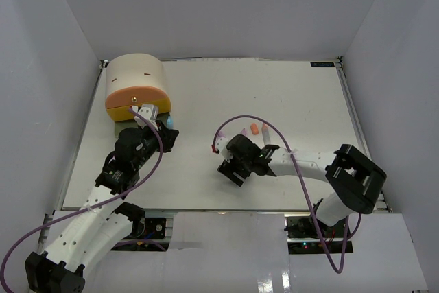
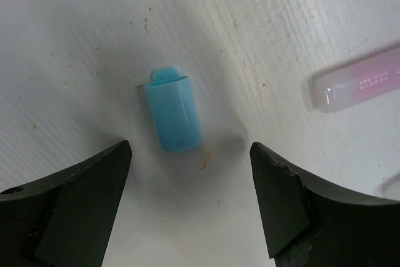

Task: Sort the stationery into containers
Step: Pick up the pen cap from the center of the board, then close the pen cap on the pen.

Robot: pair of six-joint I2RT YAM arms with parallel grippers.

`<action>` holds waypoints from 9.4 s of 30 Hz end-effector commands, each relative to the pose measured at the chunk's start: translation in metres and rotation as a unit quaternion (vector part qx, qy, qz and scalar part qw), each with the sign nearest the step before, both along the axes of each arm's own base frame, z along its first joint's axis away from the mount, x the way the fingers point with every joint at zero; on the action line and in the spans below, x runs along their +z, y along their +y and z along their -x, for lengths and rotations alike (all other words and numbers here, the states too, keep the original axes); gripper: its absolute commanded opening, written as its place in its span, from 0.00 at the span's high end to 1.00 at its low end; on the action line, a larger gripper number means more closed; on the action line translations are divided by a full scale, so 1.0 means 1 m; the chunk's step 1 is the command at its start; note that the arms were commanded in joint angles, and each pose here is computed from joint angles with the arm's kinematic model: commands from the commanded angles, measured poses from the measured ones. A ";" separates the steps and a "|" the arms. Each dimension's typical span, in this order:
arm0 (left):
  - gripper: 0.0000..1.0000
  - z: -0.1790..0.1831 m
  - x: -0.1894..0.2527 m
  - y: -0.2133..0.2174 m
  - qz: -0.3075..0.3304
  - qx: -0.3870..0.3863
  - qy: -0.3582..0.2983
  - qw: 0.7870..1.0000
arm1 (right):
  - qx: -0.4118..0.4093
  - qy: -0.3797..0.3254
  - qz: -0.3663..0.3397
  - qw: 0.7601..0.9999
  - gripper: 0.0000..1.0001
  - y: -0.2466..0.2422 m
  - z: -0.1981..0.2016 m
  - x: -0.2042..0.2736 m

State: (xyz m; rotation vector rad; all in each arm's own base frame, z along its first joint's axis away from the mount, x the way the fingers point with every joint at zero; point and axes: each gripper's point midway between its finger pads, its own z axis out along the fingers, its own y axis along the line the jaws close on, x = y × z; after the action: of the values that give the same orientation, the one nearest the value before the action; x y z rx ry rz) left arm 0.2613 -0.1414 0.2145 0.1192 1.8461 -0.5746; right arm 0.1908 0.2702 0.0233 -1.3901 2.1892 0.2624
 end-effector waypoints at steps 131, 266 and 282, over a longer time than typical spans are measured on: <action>0.95 0.008 0.007 -0.014 0.008 -0.051 -0.018 0.998 | -0.346 0.072 0.013 0.936 0.51 0.012 -0.045 0.010; 0.94 -0.005 0.122 -0.047 0.081 -0.127 -0.250 0.957 | -0.219 -0.079 -0.364 0.902 0.92 0.164 -0.018 0.213; 0.96 -0.007 0.174 -0.041 0.099 -0.107 -0.318 0.937 | -0.209 0.012 -0.274 0.939 0.92 0.150 0.020 0.141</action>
State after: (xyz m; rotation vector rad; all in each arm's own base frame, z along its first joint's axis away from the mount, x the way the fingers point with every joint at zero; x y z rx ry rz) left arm 0.2554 -0.2053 0.2377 0.4395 1.6160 -0.8697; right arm 0.2433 0.4242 0.2902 -0.2317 1.7672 0.7549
